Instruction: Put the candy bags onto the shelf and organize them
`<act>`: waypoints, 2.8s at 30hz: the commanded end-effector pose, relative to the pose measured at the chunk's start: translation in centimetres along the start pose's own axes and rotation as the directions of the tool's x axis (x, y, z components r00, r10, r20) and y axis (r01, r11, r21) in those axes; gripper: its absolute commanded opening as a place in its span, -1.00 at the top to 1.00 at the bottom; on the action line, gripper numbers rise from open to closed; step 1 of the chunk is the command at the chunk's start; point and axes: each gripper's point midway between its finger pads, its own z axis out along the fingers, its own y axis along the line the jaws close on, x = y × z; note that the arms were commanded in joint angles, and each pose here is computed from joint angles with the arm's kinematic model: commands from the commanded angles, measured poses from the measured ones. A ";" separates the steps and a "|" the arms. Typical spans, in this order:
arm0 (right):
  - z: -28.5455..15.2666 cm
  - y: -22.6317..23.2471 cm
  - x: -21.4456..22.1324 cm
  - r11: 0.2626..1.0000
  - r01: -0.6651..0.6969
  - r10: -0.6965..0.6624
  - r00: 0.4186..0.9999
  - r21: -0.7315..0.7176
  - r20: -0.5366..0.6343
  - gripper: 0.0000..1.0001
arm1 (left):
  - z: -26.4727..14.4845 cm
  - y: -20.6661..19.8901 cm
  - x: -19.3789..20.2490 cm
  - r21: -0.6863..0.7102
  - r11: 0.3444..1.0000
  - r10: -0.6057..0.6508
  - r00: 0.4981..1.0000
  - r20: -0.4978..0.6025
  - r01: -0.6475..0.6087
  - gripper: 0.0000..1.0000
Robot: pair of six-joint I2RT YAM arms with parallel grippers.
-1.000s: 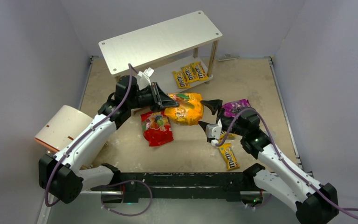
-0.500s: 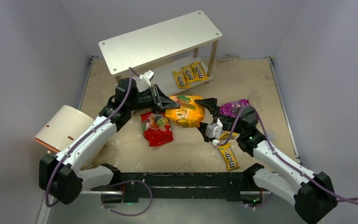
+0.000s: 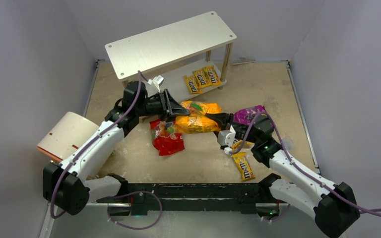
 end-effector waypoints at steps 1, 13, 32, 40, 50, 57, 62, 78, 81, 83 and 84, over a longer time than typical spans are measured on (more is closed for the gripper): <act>-0.7 -2.4 -1.0 0.996 0.057 -0.055 0.998 0.069 -0.028 0.54 | -1.9 1.9 -2.3 -0.161 0.980 0.124 0.991 0.045 -0.115 0.18; -0.2 -3.0 0.1 0.994 -0.083 0.089 0.993 0.075 -0.082 0.85 | -7.4 6.8 -5.8 -0.557 0.817 0.287 0.943 0.166 -0.151 -0.83; 9.1 -10.6 6.5 0.896 -0.018 0.158 0.947 0.444 -0.281 0.97 | -23.1 -1.8 -3.4 -0.631 0.706 0.700 0.445 0.558 -0.321 -0.94; 11.9 -11.8 12.0 0.821 0.114 0.146 0.905 0.559 -0.399 0.97 | -23.9 -0.9 -2.6 -0.661 0.674 0.732 0.423 0.534 -0.331 -0.96; 17.5 -8.0 15.7 0.828 0.086 0.204 0.874 0.553 -0.442 0.91 | -22.8 -0.7 -2.3 -0.649 0.659 0.746 0.439 0.500 -0.381 -0.99; 17.5 -4.3 20.4 0.840 0.122 0.243 0.786 0.528 -0.568 0.74 | -23.2 -0.6 -2.1 -0.657 0.654 0.750 0.436 0.498 -0.375 -1.00; 17.3 -2.8 21.4 0.862 0.104 0.256 0.756 0.496 -0.603 0.57 | -23.3 -0.2 -2.2 -0.666 0.656 0.745 0.443 0.498 -0.354 -1.00; 19.6 2.3 19.4 0.942 -0.181 0.309 0.796 0.282 -0.521 -0.98 | -23.4 0.2 -2.3 -0.675 0.657 0.740 0.455 0.495 -0.335 -1.00; 20.2 3.6 17.7 0.938 -0.285 0.345 0.799 0.195 -0.493 -0.98 | -23.5 0.3 -2.2 -0.676 0.657 0.740 0.457 0.493 -0.333 -1.00; 20.4 3.9 16.4 0.921 -0.348 0.390 0.799 0.177 -0.458 -0.98 | -23.5 0.2 -2.1 -0.675 0.657 0.740 0.455 0.495 -0.335 -1.00; 20.5 4.1 15.6 0.907 -0.387 0.419 0.800 0.163 -0.430 -0.98 | -23.6 0.2 -2.1 -0.675 0.657 0.740 0.456 0.495 -0.335 -1.00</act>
